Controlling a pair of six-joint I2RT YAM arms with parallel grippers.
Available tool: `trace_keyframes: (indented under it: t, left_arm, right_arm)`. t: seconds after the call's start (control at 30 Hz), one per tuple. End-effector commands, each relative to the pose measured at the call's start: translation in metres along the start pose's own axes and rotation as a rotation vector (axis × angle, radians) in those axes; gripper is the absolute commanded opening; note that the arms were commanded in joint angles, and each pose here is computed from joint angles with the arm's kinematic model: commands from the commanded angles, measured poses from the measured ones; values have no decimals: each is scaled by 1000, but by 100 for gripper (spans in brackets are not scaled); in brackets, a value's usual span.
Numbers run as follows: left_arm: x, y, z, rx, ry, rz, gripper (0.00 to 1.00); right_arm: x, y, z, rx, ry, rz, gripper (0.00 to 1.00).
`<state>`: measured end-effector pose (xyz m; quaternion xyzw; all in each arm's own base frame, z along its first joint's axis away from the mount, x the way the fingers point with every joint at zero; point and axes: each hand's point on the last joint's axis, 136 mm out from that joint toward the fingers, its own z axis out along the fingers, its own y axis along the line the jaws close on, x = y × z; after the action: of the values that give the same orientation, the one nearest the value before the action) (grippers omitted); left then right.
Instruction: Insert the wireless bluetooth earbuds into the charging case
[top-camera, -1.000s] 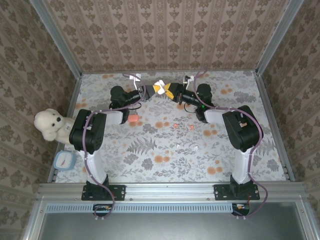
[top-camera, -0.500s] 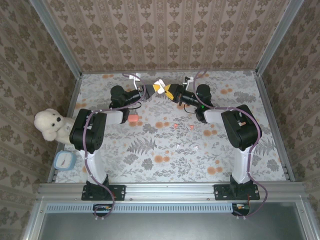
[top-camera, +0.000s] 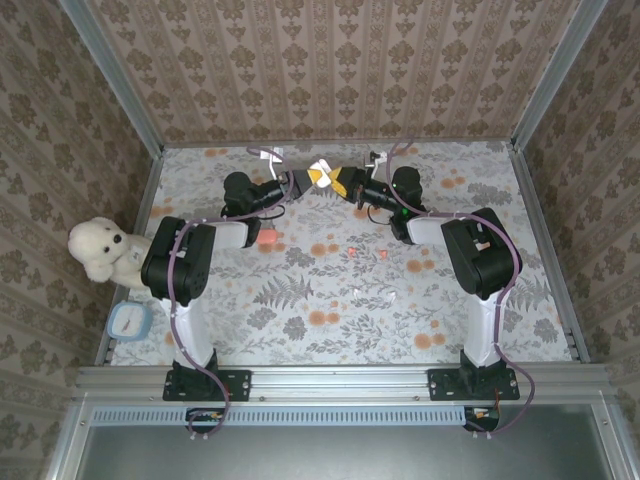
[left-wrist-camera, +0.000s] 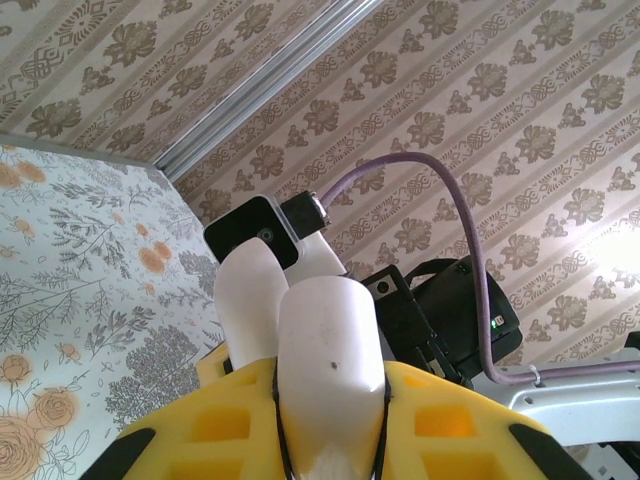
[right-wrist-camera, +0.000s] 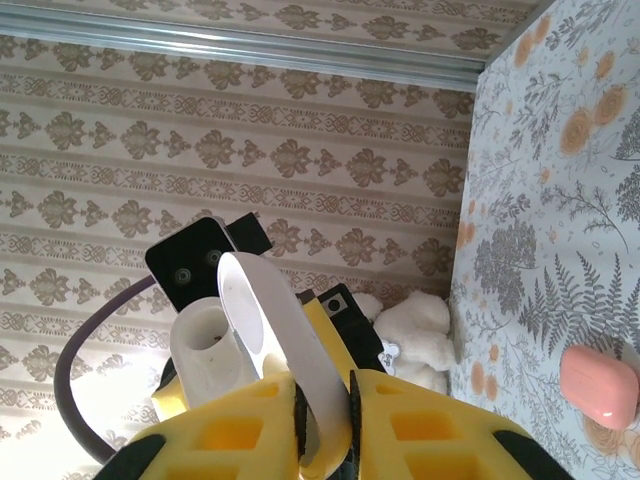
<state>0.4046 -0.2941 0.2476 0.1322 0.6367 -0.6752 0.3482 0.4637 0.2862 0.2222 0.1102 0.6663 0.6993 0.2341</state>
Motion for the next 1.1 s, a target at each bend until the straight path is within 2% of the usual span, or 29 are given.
trace_keyframes:
  t: [0.0,0.1,0.13,0.17,0.27,0.37,0.5,0.67,0.77,0.93,1.07]
  left_arm:
    - [-2,-7,6,31,3,33,0]
    - [-2,-6,7,29,2,29,0]
    - [-2,-5,7,27,-1,29,3]
    - [-3,-4,6,24,-5,28,8]
    - [-2,0,4,10,-14,21,35]
    - [-3,2,-1,-4,-26,17,54]
    - [-12,2,-16,-23,-41,20,66]
    - [-20,4,-38,-81,0,22,70]
    - [-15,8,-46,-153,78,25,73]
    - [7,9,-52,-354,334,151,79]
    - [15,6,-51,-375,492,198,84]
  right_arm:
    - [3,19,5,-56,28,-49,15]
    - [2,19,5,-56,26,-49,11]
    - [2,20,6,-57,24,-50,9]
    - [1,21,6,-57,23,-50,7]
    - [-2,21,7,-51,22,-52,6]
    - [-7,19,7,-20,20,-55,2]
    - [-17,12,1,62,24,-89,0]
    - [-28,6,-10,191,48,-181,0]
    - [-30,-1,-17,293,80,-258,0]
    - [-32,-11,-31,438,161,-407,0]
    - [-27,-12,-36,481,254,-520,0]
